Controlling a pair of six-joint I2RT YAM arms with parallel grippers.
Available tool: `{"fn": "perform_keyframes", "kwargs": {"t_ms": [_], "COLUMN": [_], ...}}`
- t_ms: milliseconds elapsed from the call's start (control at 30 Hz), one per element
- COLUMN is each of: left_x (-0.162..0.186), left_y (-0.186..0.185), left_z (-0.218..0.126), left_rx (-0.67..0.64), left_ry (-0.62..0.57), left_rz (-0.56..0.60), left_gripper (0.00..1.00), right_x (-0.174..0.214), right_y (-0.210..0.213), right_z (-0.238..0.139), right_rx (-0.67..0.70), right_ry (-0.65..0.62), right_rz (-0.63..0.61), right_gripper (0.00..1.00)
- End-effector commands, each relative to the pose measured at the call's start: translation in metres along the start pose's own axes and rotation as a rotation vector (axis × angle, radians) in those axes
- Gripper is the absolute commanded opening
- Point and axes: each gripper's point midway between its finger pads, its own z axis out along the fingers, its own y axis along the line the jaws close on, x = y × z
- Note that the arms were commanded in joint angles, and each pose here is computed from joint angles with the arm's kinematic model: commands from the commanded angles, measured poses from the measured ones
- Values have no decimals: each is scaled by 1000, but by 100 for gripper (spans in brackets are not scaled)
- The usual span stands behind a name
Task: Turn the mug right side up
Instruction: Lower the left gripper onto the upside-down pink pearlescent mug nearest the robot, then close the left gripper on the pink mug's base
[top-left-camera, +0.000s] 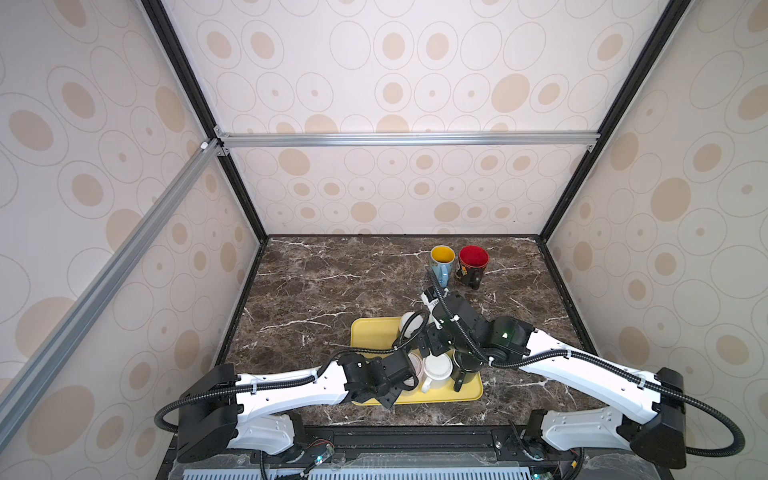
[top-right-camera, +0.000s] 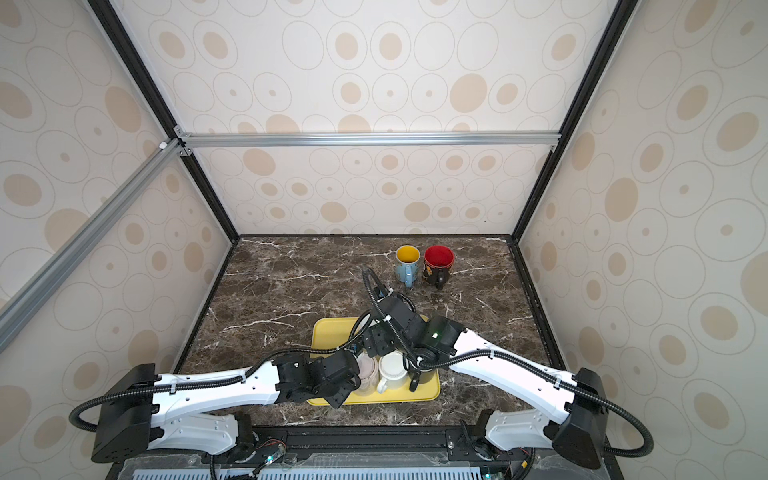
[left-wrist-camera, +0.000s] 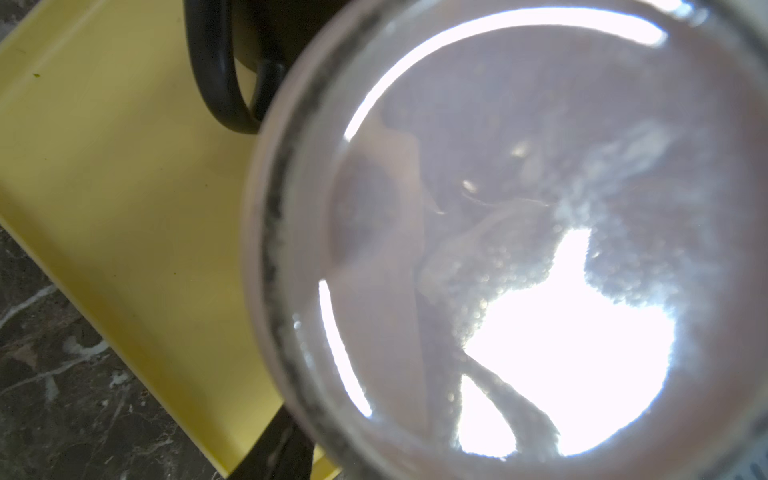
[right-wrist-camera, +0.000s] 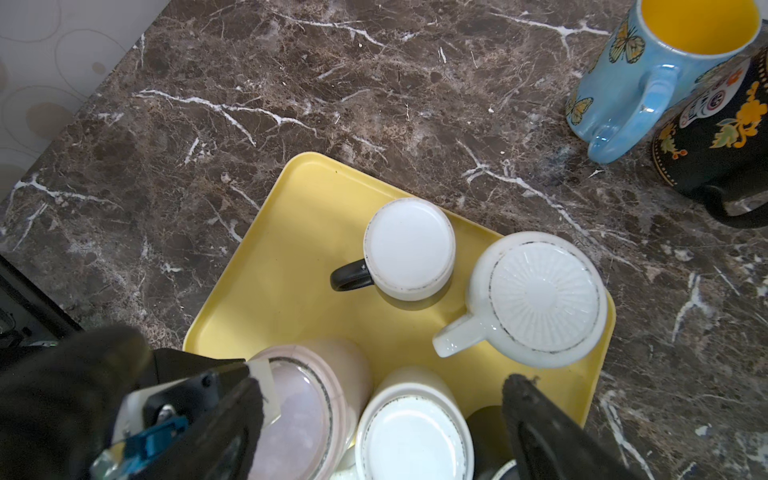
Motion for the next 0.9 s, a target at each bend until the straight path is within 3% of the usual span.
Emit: {"fn": "perform_keyframes", "kwargs": {"t_ms": [0,500,767,867], "left_x": [-16,-22,-23,-28], "left_y": [0,9,30,36], "left_z": [-3,-5,-12,-22], "left_rx": [2,-53,-161,-187], "left_ry": [-37,-61,-75,-110], "left_rz": [10,10,-14,-37], "left_gripper": [46,24,0,0], "right_x": [-1,0,-3,-5], "right_y": [-2,2,6,7], "right_z": [-2,2,3,2], "right_rx": [6,-7,-19,-19], "right_ry": [-19,-10,-6,-7], "right_rz": [14,26,21,11], "right_gripper": [92,89,87,87]}}
